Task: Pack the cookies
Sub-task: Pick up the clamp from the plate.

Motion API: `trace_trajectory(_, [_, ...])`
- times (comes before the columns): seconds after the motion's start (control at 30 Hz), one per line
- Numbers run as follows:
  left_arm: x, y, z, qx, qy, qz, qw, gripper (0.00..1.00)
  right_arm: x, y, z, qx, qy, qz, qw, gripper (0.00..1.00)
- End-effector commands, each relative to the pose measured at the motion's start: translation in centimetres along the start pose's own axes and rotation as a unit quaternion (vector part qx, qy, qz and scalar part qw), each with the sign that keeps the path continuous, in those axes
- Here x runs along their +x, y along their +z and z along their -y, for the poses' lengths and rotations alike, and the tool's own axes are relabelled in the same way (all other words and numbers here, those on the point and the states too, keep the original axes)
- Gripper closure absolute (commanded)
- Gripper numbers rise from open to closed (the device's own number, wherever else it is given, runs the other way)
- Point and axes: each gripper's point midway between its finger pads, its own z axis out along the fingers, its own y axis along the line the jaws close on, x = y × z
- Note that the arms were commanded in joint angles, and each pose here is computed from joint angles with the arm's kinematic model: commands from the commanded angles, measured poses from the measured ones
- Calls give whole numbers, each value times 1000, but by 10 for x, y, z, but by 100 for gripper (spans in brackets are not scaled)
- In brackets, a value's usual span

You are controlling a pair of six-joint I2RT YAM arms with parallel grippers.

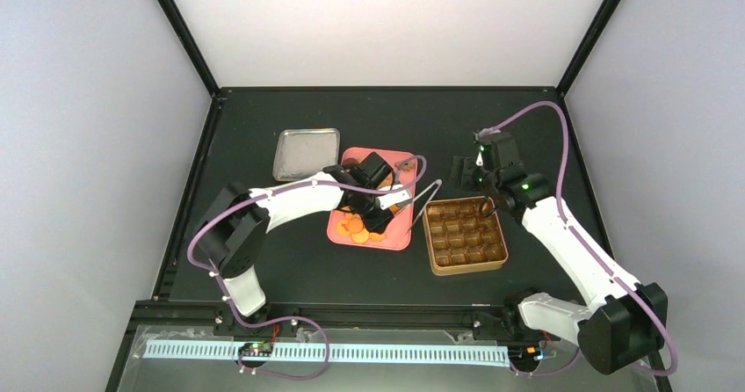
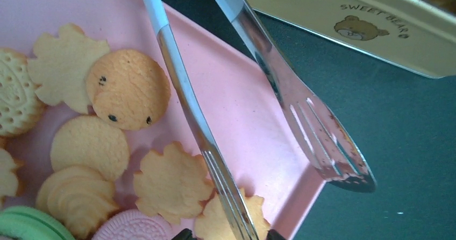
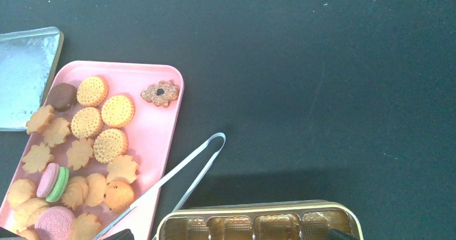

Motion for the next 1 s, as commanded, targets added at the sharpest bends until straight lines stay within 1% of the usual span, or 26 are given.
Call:
trace_trajectory(0.0, [-23, -1, -8, -28, 21, 25, 999, 72, -4, -7, 4, 0, 15, 13, 1000, 6])
trace_trajectory(0.1, [-25, 2, -9, -30, 23, 23, 999, 85, -4, -6, 3, -9, 20, 13, 1000, 7])
trace_trajectory(0.17, [-26, 4, -10, -35, 26, 21, 999, 87, -2, -6, 2, -14, 20, 11, 1000, 7])
trace_trajectory(0.37, [-30, 10, -15, -52, 38, 17, 998, 87, -2, -7, 2, -22, 24, 13, 999, 8])
trace_trajectory(0.4, [-30, 12, -16, -55, 40, 14, 998, 88, -2, -8, 2, -22, 25, 14, 999, 9])
trace_trajectory(0.47, [-31, 13, -18, -60, 43, 11, 997, 97, -4, -10, 3, -24, 26, 17, 999, 9])
trace_trajectory(0.67, [-36, -3, -24, -88, 57, 15, 994, 98, -15, -18, 0, -39, 37, 31, 998, 11])
trace_trajectory(0.8, [-41, -25, -23, -95, 71, 30, 992, 98, -23, -20, 0, -41, 43, 39, 998, 11])
trace_trajectory(0.9, [-43, -43, -27, -101, 68, 36, 992, 99, -26, -20, 3, -36, 46, 40, 997, 11])
trace_trajectory(0.97, [-45, -63, -33, -108, 62, 48, 991, 98, -26, -19, 7, -29, 50, 38, 998, 12])
